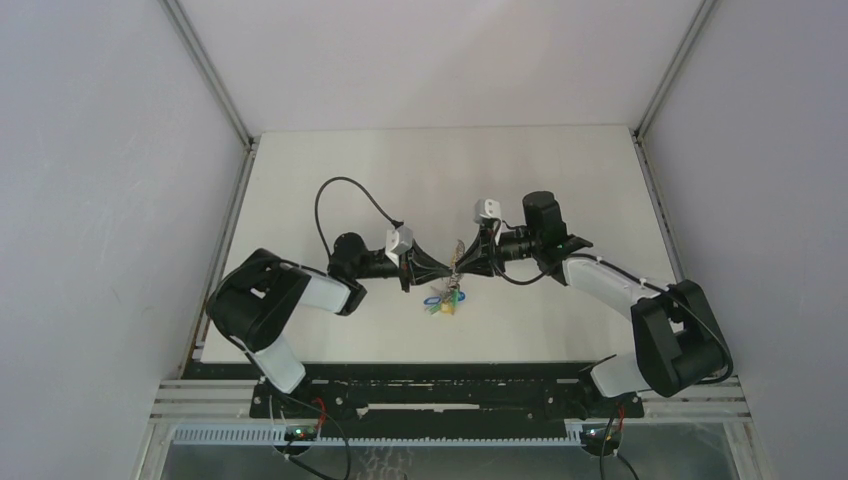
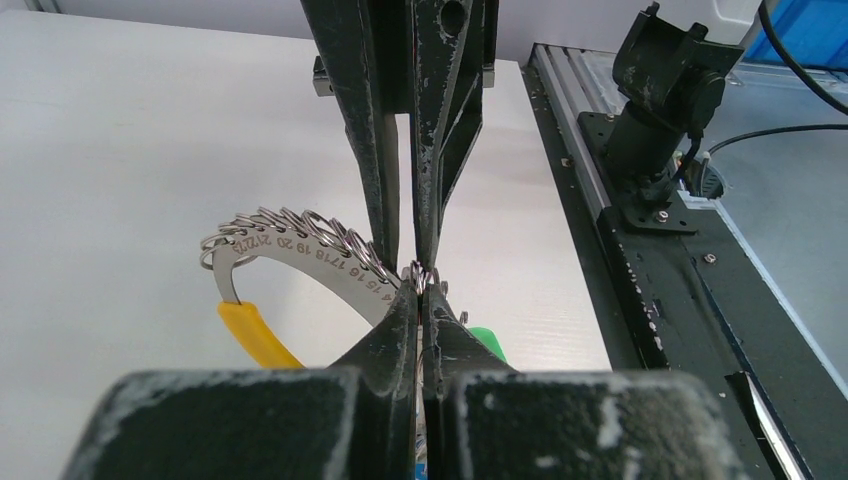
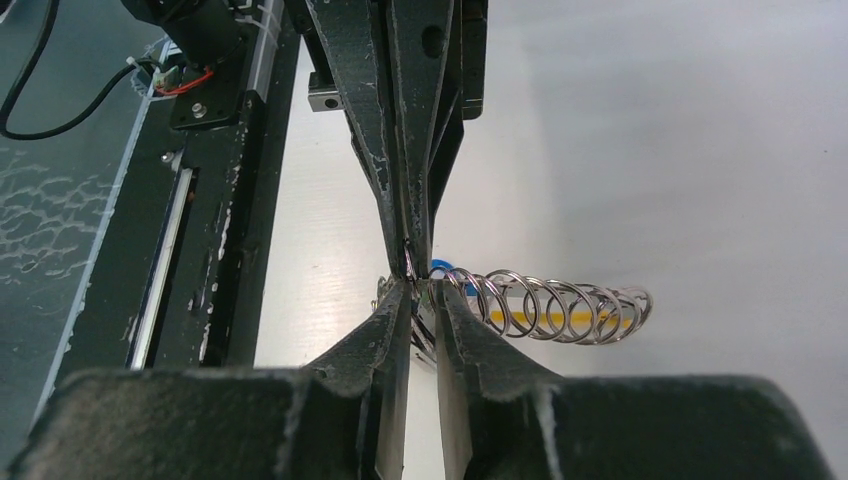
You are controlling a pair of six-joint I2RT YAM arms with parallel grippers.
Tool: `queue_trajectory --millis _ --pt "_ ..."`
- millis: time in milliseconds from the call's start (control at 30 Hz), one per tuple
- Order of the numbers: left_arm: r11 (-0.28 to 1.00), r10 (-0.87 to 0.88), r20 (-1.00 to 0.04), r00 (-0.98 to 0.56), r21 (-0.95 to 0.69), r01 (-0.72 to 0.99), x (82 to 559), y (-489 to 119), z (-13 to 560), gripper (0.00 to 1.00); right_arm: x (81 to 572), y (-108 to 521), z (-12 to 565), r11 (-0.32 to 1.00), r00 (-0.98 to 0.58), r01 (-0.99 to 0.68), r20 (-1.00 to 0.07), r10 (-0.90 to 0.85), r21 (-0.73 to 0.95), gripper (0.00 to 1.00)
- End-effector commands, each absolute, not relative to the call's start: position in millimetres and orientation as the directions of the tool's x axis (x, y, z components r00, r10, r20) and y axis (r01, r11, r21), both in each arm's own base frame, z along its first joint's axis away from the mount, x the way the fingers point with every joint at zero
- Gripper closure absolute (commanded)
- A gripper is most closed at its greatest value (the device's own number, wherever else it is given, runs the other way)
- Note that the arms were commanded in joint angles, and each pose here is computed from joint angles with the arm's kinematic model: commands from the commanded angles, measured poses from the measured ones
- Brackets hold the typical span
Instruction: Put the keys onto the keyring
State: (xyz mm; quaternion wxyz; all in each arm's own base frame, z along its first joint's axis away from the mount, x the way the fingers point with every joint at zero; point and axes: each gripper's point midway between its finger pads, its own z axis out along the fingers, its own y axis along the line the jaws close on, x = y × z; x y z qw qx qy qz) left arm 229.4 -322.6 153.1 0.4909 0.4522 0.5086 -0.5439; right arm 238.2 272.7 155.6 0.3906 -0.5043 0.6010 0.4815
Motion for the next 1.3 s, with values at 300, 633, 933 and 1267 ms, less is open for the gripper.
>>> queue_trajectory --millis 300,633,933,1267 --pt "0.003 -0.153 -0.988 -0.006 -0.006 1.0 226.9 -323.2 186.5 1.0 227.2 283.8 161.6 -0.081 -0.133 -0.984 -0.963 -0.236 0.156 0.82" --pt "-0.034 -0.151 -0.989 0.0 0.005 0.999 219.6 -325.3 188.1 1.0 230.3 285.3 158.9 -0.082 -0.135 -0.984 -0.959 -0.249 0.159 0.95" --pt "0.006 -0.141 -0.99 -0.009 -0.009 1.0 227.4 -324.0 178.6 0.85 235.4 282.2 151.7 -0.035 -0.123 -0.989 -0.94 -0.319 0.142 1.0" --pt "0.061 -0.092 -0.995 -0.03 -0.035 0.997 238.7 -319.2 158.3 0.64 242.1 271.4 146.9 0.061 -0.104 -0.995 -0.875 -0.473 0.085 1.0"
